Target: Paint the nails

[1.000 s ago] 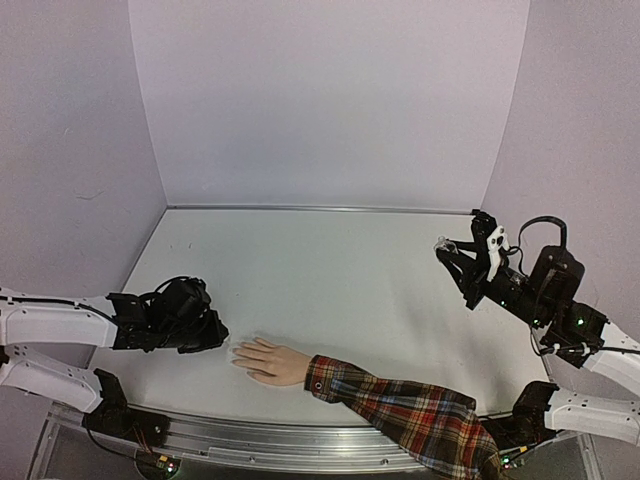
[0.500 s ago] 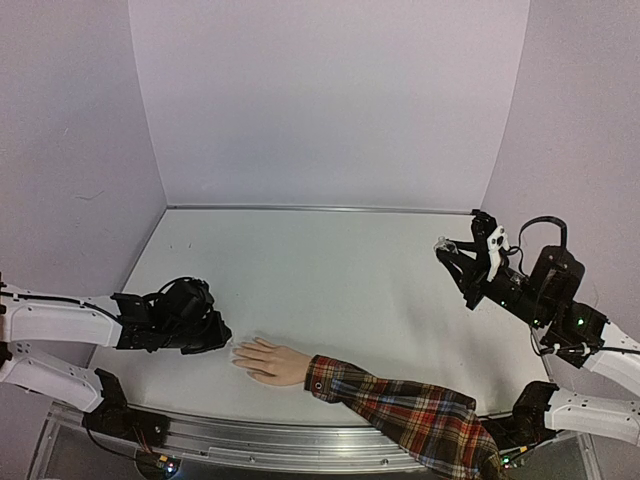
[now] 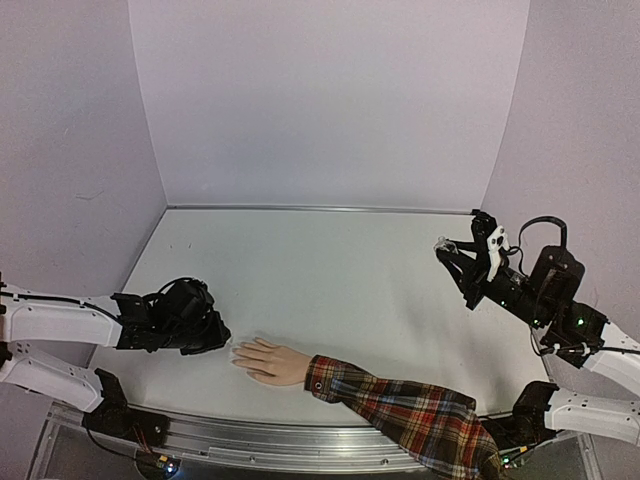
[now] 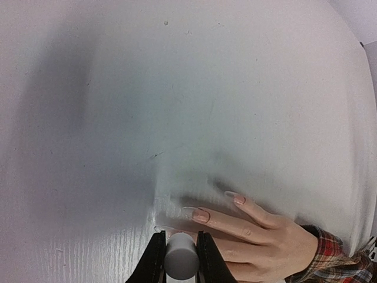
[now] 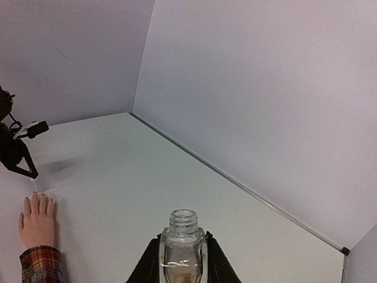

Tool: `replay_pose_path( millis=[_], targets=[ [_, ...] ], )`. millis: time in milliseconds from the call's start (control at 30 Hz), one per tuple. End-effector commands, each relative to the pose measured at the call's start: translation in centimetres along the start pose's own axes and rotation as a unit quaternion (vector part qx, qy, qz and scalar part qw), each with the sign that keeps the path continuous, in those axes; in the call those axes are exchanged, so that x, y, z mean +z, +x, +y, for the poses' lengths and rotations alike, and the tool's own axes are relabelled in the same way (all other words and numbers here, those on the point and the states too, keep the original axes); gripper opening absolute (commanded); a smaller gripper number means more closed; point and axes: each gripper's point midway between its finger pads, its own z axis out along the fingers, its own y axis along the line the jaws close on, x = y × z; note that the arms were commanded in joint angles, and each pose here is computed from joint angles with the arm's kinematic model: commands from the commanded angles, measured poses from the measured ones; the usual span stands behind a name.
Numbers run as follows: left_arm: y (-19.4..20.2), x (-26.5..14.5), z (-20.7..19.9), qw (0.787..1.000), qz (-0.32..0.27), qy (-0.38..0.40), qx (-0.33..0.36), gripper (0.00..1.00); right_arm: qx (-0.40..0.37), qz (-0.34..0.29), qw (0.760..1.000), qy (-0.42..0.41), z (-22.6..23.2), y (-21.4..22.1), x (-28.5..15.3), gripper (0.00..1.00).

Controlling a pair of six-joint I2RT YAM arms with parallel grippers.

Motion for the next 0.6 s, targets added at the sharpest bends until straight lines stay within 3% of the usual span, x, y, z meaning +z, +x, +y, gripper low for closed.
replay_pose_path(
  millis=[0, 567],
  targets=[
    [0.22, 0.18, 0.72, 1.000, 0.000, -0.012, -0.005, 0.00, 0.005, -0.017, 1.000, 0.001, -0.10, -0.67, -0.15, 0.00],
    [0.10, 0.50, 0.38, 1.000, -0.006, -0.001, 0.004, 0.00, 0.004, -0.018, 1.000, 0.001, -0.10, -0.72, -0.18, 0.00]
  ],
)
